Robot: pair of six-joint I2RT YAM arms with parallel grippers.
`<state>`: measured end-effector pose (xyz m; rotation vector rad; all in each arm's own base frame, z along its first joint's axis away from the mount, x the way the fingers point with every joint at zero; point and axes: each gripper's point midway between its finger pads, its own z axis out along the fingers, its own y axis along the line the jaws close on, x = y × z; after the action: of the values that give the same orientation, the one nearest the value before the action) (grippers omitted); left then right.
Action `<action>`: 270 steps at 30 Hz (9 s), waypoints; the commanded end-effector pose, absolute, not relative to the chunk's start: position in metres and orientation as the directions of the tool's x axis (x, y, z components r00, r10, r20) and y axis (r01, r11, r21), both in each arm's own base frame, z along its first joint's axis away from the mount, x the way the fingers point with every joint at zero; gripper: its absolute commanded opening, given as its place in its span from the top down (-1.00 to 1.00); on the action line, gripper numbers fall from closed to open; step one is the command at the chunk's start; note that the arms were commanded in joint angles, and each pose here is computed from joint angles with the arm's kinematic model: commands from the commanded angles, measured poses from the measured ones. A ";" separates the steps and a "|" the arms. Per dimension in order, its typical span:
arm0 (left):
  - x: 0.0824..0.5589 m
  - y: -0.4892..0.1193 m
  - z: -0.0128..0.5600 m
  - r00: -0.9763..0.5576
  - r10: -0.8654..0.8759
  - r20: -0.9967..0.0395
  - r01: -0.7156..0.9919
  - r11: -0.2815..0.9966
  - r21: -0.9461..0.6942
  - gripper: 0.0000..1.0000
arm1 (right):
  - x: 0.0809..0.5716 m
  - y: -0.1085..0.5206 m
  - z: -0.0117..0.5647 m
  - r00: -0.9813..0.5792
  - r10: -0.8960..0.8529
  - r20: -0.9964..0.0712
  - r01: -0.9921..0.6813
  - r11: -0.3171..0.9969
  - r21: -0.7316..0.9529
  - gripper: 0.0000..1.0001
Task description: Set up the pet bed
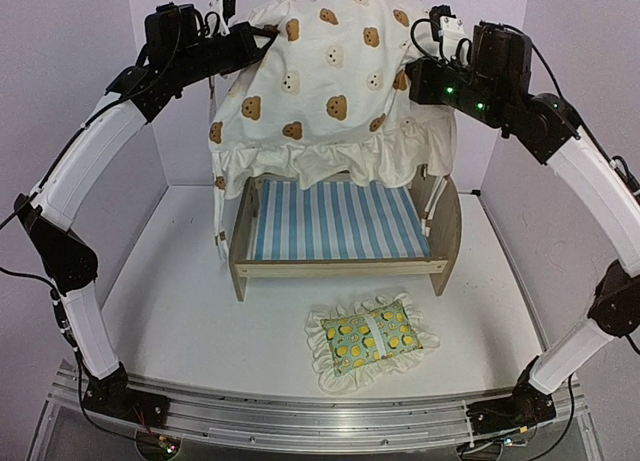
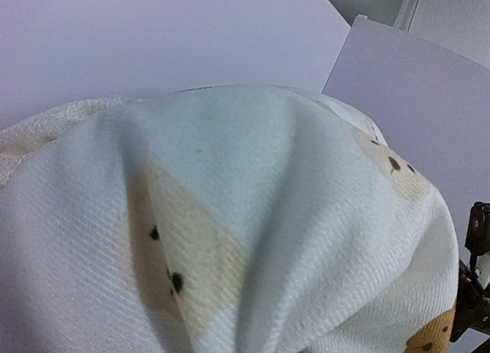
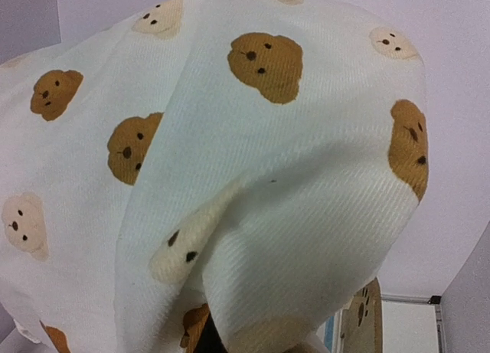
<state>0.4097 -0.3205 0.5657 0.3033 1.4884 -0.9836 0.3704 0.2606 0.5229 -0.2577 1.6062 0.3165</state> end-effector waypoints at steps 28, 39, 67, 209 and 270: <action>0.349 -0.323 0.662 -0.102 -0.543 -0.834 0.892 0.320 -0.318 0.87 | 0.365 0.233 0.589 0.149 -0.015 -0.989 -0.238 0.970 -0.050 1.00; 0.425 -0.360 0.532 -0.268 -0.412 -0.871 0.770 0.452 -0.451 0.90 | 0.417 0.224 0.444 -0.118 -0.146 -0.982 -0.162 0.979 -0.126 1.00; 0.510 -0.350 0.345 -0.526 -0.216 -0.823 0.428 0.769 -0.475 0.10 | 0.458 0.226 0.281 -0.618 0.007 -0.786 -0.253 0.945 0.208 -0.87; 0.355 -0.335 0.268 -0.192 0.275 -0.942 0.622 0.777 0.100 0.98 | 0.492 0.358 0.398 -0.296 0.094 -0.951 -0.394 0.894 0.211 1.00; 0.292 -0.217 0.267 -0.567 0.096 -0.818 0.270 0.960 -0.075 -0.19 | 0.479 0.417 0.317 -0.454 0.037 -0.890 -0.463 0.844 0.271 1.00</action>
<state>0.2966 -0.2348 0.2582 0.3562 2.1498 -0.2597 0.4733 0.4084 0.2883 -0.3387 2.0593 0.5656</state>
